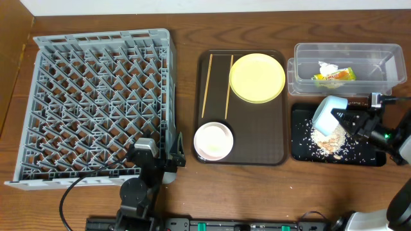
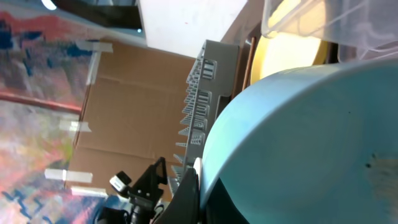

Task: Sort waste into correct bins and load items into the dishwasher
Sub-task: 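Lift the blue bowl and tip the rice onto the black tray, then return the blue bowl to the brown tray and release it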

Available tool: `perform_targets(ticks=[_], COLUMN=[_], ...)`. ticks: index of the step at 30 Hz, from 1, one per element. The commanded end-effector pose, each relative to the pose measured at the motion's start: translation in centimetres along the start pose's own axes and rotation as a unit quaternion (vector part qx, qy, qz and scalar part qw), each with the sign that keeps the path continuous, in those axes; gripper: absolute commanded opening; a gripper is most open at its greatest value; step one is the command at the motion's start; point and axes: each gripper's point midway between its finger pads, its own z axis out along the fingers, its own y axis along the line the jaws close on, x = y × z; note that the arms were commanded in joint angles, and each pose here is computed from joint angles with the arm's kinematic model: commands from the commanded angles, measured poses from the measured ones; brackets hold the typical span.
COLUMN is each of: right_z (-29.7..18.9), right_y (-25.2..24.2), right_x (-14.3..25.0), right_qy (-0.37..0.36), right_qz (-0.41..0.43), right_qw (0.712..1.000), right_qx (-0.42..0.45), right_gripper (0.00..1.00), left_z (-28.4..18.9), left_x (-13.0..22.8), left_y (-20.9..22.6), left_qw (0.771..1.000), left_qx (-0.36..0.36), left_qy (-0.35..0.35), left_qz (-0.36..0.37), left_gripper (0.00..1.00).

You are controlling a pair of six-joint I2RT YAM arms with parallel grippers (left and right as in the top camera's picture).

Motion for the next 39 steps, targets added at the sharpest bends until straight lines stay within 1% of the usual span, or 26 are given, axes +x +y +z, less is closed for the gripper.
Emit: perform_targets(ticks=[1, 3, 6, 9, 11, 12, 14, 15, 16, 18, 21, 23, 25, 29, 32, 34, 35, 37, 38, 39], right_z=[0.7, 1.2, 1.8, 2.4, 2.6, 2.7, 3.0, 3.2, 3.2, 3.3, 3.7, 4.2, 4.8, 7.7, 10.5, 12.2, 13.0, 13.1, 12.4, 12.0], right_y=[1.6, 1.7, 2.0, 2.3, 2.4, 2.7, 3.1, 2.8, 2.6, 3.5, 3.6, 3.1, 4.1, 8.0, 11.5, 12.3, 11.7, 8.7, 7.2, 6.4], right_x=[0.4, 0.4, 0.5, 0.4, 0.4, 0.4, 0.2, 0.0, -0.1, 0.1, 0.3, 0.3, 0.6, 1.7, 2.6, 3.2, 3.2, 2.6, 2.1, 1.9], right_qy=[0.014, 0.022, 0.034, 0.044, 0.049, 0.052, 0.055, 0.053, 0.052, 0.062, 0.063, 0.063, 0.076, 0.116, 0.124, 0.112, 0.09, 0.027, -0.007, -0.025], right_qz=[-0.03, -0.051, -0.011, -0.046, 0.0, 0.008, -0.045, -0.055, -0.031, 0.003, -0.033, -0.017, -0.031, -0.094, -0.155, -0.173, -0.162, -0.143, -0.134, -0.152], right_qw=[0.999, 0.998, 0.999, 0.997, 0.998, 0.998, 0.997, 0.997, 0.998, 0.997, 0.997, 0.998, 0.996, 0.988, 0.98, 0.978, 0.982, 0.974, 0.963, 0.948], right_qx=[-0.025, -0.028, -0.03, -0.034, -0.033, -0.034, -0.035, -0.025, -0.018, -0.037, -0.026, -0.006, -0.017, -0.032, -0.025, 0.002, 0.048, 0.173, 0.235, 0.277], right_gripper=[0.01, 0.01, 0.01, 0.01, 0.01, 0.01, 0.01, 0.01, 0.01, 0.01, 0.01, 0.01, 0.01, 0.02, 0.02, 0.01, 0.02, 0.01, 0.01, 0.01], left_z=[0.1, 0.1, 0.1, 0.1, 0.1, 0.1, 0.1, 0.1, 0.1, 0.1, 0.1, 0.1, 0.1, 0.1, 0.1, 0.1, 0.1, 0.1, 0.1, 0.1], left_x=[1.5, 1.5, 1.5, 1.5, 1.5, 1.5, 1.5, 1.5, 1.5, 1.5, 1.5, 1.5, 1.5, 1.5, 1.5, 1.5, 1.5, 1.5, 1.5, 1.5], left_y=[0.4, 0.4, 0.4, 0.4, 0.4, 0.4, 0.4, 0.4, 0.4, 0.4, 0.4, 0.4, 0.4, 0.4, 0.4, 0.4, 0.4, 0.4, 0.4, 0.4], left_qw=[1.0, 1.0, 1.0, 1.0, 1.0, 1.0, 1.0, 1.0, 1.0, 1.0, 1.0, 1.0, 1.0, 1.0, 1.0, 1.0, 1.0, 1.0, 1.0, 1.0], left_qx=[-0.007, -0.007, -0.007, -0.007, -0.007, -0.007, -0.007, -0.007, -0.007, -0.007, -0.007, -0.007, -0.007, -0.007, -0.007, -0.007, -0.007, -0.007, -0.007, -0.007], left_qy=[0.023, 0.023, 0.023, 0.023, 0.023, 0.023, 0.023, 0.023, 0.023, 0.023, 0.023, 0.023, 0.023, 0.023, 0.023, 0.023, 0.023, 0.023, 0.023, 0.023], left_qz=[0.002, 0.002, 0.002, 0.002, 0.002, 0.002, 0.002, 0.002, 0.002, 0.002, 0.002, 0.002, 0.002, 0.002, 0.002, 0.002, 0.002, 0.002, 0.002, 0.002], left_gripper=[0.95, 0.95, 0.95, 0.95, 0.95, 0.95, 0.95, 0.95, 0.95, 0.95, 0.95, 0.95, 0.95, 0.95, 0.95, 0.95, 0.95, 0.95, 0.96, 0.95])
